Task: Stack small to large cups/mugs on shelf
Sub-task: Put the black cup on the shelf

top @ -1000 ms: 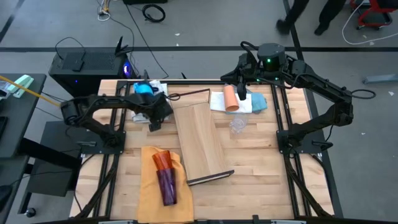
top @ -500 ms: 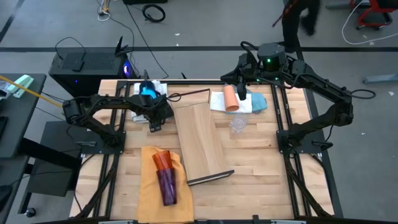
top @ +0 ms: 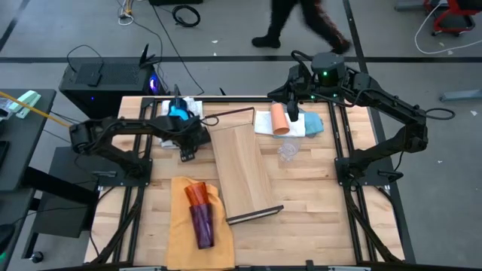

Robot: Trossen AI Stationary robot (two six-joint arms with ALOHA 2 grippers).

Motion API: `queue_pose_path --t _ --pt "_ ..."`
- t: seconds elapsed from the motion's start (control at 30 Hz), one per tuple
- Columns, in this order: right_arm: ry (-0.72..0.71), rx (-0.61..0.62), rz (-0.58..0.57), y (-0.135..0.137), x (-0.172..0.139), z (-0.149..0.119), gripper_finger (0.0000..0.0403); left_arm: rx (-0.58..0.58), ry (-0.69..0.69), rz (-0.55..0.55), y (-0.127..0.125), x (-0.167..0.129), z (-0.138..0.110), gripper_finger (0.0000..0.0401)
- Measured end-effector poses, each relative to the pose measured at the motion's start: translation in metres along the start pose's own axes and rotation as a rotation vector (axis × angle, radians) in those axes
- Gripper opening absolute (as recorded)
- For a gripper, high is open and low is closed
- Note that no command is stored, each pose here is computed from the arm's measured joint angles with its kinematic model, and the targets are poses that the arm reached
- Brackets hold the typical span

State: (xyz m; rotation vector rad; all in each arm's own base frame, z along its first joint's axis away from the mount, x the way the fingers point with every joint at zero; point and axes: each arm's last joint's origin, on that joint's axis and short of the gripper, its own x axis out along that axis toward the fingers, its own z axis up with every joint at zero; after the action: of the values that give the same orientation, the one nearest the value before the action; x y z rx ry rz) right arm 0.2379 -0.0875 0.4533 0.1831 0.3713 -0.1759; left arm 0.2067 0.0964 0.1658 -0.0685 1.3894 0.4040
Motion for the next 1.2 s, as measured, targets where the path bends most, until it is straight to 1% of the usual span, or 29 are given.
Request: queue_pose_path --t 0.13,0.27,0.37,0.53,0.8,0.93,1.07,1.2 --pt "0.0 -0.002 0.0 0.0 0.0 0.0 0.0024 -0.023 -0.058 -0.003 -0.004 -0.014 -0.002 0.0288" --pt "0.0 -0.008 0.0 0.0 0.0 0.0 0.0024 -0.065 -0.108 -0.003 -0.005 -0.026 -0.004 0.0305" --pt "0.0 -0.013 0.0 0.0 0.0 0.0 0.0024 -0.091 -0.132 -0.004 -0.005 -0.033 -0.006 0.0303" --pt "-0.001 -0.013 0.0 0.0 0.0 0.0 0.0024 -0.115 -0.136 -0.011 -0.005 -0.037 -0.009 0.0288" --pt "0.007 -0.008 -0.001 0.0 0.0 -0.001 0.0024 -0.119 -0.155 -0.022 -0.01 -0.04 -0.008 0.0304" --pt "0.007 -0.008 -0.001 0.0 0.0 -0.001 0.0024 -0.124 -0.172 -0.027 -0.013 -0.04 -0.007 0.0289" --pt "0.014 -0.007 -0.001 0.0 0.0 -0.001 0.0024 -0.136 -0.214 -0.06 -0.018 -0.043 -0.003 0.0288" --pt "0.025 -0.004 -0.002 0.0 0.0 -0.002 0.0024 -0.154 -0.287 -0.089 -0.023 -0.051 0.0 0.0302"
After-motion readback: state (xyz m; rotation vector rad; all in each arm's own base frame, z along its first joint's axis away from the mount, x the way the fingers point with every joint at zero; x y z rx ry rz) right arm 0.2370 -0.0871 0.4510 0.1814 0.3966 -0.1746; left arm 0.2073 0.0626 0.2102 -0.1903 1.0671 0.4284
